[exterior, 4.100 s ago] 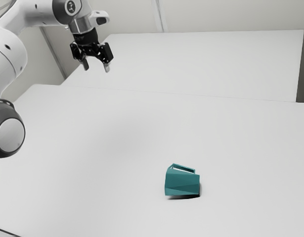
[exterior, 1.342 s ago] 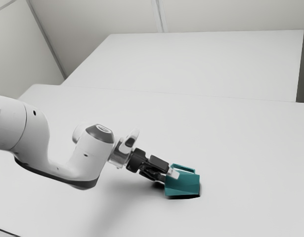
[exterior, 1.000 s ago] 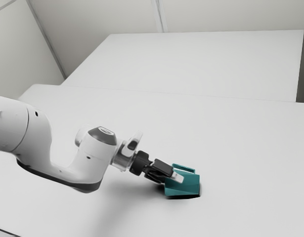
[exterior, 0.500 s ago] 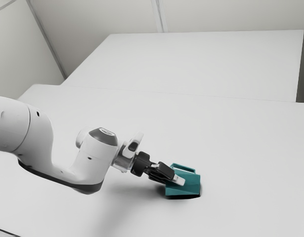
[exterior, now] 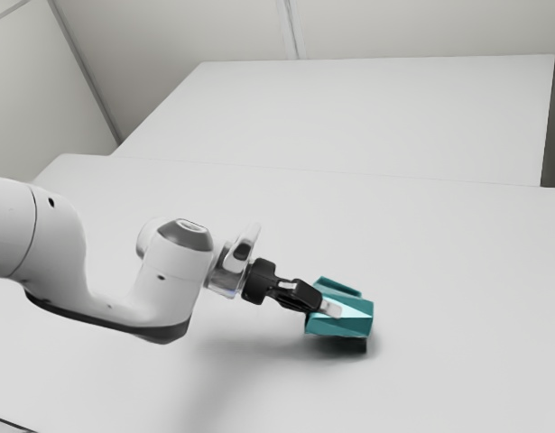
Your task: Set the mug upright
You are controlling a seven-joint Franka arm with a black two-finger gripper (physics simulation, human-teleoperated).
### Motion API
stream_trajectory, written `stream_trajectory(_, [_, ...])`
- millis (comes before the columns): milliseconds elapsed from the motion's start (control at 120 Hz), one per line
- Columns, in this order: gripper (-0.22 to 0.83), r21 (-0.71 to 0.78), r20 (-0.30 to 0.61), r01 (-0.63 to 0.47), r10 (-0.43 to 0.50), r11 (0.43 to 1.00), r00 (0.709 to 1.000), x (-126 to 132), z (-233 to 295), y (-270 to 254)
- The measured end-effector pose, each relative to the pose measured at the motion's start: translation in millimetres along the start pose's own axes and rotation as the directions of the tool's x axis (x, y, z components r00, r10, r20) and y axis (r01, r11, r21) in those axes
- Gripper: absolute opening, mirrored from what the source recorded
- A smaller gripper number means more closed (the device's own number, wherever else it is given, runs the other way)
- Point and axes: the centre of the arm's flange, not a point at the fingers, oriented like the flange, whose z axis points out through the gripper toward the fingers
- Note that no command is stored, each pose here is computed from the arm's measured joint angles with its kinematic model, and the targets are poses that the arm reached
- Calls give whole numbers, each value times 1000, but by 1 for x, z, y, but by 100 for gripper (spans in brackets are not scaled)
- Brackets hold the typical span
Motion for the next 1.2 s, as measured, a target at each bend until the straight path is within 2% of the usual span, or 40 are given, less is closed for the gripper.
stream_trajectory(125, [-16,-7,-31,-87,87,996,996,25,-6,31])
stream_trajectory(200, [-16,11,-7,-187,187,982,982,42,-12,59])
stream_trajectory(275, [-17,59,40,-300,298,952,954,62,-28,82])
stream_trajectory(350, [-17,137,107,-381,369,914,923,75,-54,86])
stream_trajectory(433, [-17,225,203,-458,419,860,885,86,-81,86])
stream_trajectory(550, [-17,313,365,-568,455,761,812,109,-111,99])
stream_trajectory(625, [-17,361,470,-607,424,708,774,118,-127,101])
stream_trajectory(767, [-17,448,600,-613,289,651,746,116,-149,84])
stream_trajectory(858, [-17,494,640,-600,204,629,741,112,-155,72])
stream_trajectory(1017, [-17,572,650,-535,54,622,758,106,-166,38])
stream_trajectory(1200, [-17,621,651,-491,-53,611,758,94,-156,10])
